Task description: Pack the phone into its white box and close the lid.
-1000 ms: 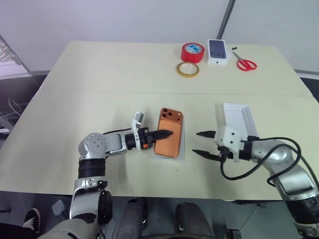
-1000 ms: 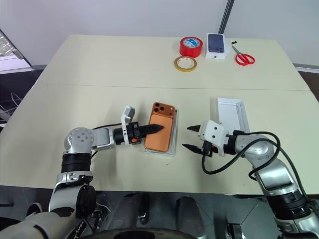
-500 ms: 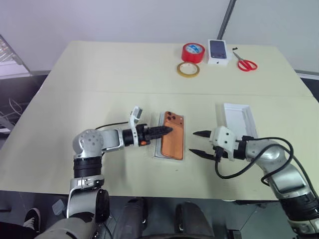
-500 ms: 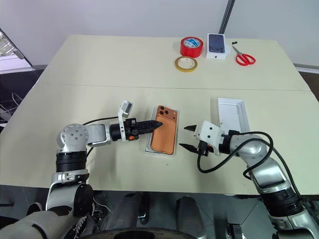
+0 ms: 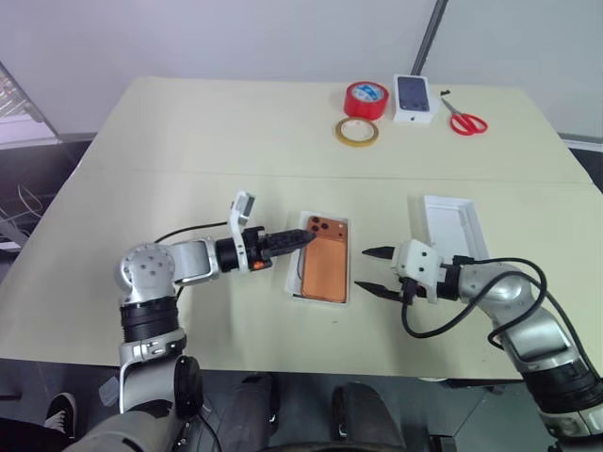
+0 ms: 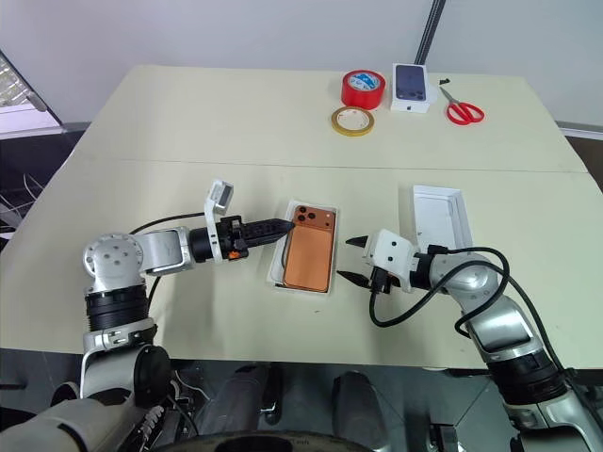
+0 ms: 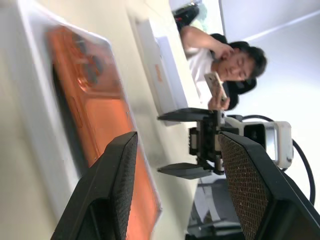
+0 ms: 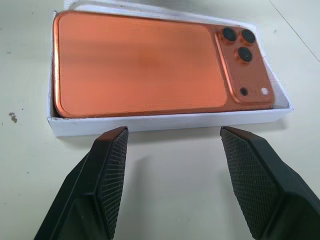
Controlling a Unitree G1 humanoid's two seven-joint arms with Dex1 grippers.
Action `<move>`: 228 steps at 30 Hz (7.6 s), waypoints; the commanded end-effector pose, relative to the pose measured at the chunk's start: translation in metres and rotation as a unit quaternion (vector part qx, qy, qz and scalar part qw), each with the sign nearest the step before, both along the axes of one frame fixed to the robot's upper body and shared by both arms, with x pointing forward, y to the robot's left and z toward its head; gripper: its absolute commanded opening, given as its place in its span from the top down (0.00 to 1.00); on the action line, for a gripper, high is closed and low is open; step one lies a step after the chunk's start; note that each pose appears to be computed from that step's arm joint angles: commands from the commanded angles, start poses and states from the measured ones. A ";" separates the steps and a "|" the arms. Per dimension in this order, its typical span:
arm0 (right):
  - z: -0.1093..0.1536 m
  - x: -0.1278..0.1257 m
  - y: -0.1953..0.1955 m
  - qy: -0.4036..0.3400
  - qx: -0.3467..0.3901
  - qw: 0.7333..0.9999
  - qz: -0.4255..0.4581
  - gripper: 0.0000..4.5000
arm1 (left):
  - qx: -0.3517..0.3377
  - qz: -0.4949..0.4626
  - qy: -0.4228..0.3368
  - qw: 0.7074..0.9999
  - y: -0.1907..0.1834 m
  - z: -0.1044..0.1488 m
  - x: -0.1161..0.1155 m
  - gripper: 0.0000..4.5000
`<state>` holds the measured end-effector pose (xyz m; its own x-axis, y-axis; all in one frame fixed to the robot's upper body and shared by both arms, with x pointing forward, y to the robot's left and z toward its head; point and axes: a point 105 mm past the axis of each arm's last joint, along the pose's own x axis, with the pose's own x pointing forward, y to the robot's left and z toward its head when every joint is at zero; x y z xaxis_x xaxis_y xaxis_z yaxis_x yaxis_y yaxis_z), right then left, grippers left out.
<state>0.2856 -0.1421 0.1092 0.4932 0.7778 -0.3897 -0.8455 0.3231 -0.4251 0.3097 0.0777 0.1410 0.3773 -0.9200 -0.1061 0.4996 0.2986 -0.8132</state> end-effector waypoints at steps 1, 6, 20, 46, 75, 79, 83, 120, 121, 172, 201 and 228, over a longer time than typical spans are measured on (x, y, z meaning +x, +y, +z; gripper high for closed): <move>0.007 0.001 0.006 -0.019 0.002 1.000 0.014 0.32 | -0.009 -0.005 -0.020 1.000 0.003 0.008 -0.004 0.41; 0.009 0.003 0.005 -0.021 0.006 1.000 0.010 0.32 | 0.000 0.011 -0.019 1.000 0.014 0.005 -0.002 0.41; 0.049 0.013 0.043 -0.039 0.124 0.991 0.015 0.43 | 0.061 0.029 -0.064 0.996 0.026 -0.007 0.003 0.40; 0.033 0.020 0.068 -0.049 0.103 0.993 0.026 1.00 | 0.096 0.022 -0.105 0.990 0.010 -0.017 0.012 0.80; 0.032 0.025 0.065 -0.057 0.099 0.993 0.017 1.00 | 0.081 -0.023 -0.029 0.996 -0.014 -0.026 -0.003 0.99; 0.032 0.025 0.065 -0.057 0.100 0.993 0.015 1.00 | 0.075 -0.027 -0.020 0.997 -0.020 -0.029 -0.005 0.99; 0.031 0.024 0.066 -0.056 0.100 0.993 0.017 1.00 | 0.093 -0.036 -0.027 0.995 -0.024 -0.033 -0.008 0.99; 0.004 0.022 0.077 -0.062 0.026 0.997 0.038 1.00 | 0.120 -0.038 -0.075 0.989 -0.004 -0.026 -0.016 0.17; 0.003 0.022 0.076 -0.062 0.021 0.997 0.038 1.00 | 0.121 -0.039 -0.072 0.989 -0.001 -0.025 -0.017 0.17; 0.007 -0.025 0.021 0.027 0.048 0.998 0.021 1.00 | 0.222 -0.010 -0.214 0.951 0.011 -0.042 0.013 0.17; 0.008 0.001 -0.034 -0.002 0.004 0.997 -0.082 1.00 | 0.302 -0.056 -0.291 0.906 0.006 -0.057 0.010 1.00; -0.005 0.011 -0.070 -0.013 -0.089 0.990 -0.104 1.00 | 0.217 -0.196 -0.317 0.902 -0.138 -0.053 0.016 1.00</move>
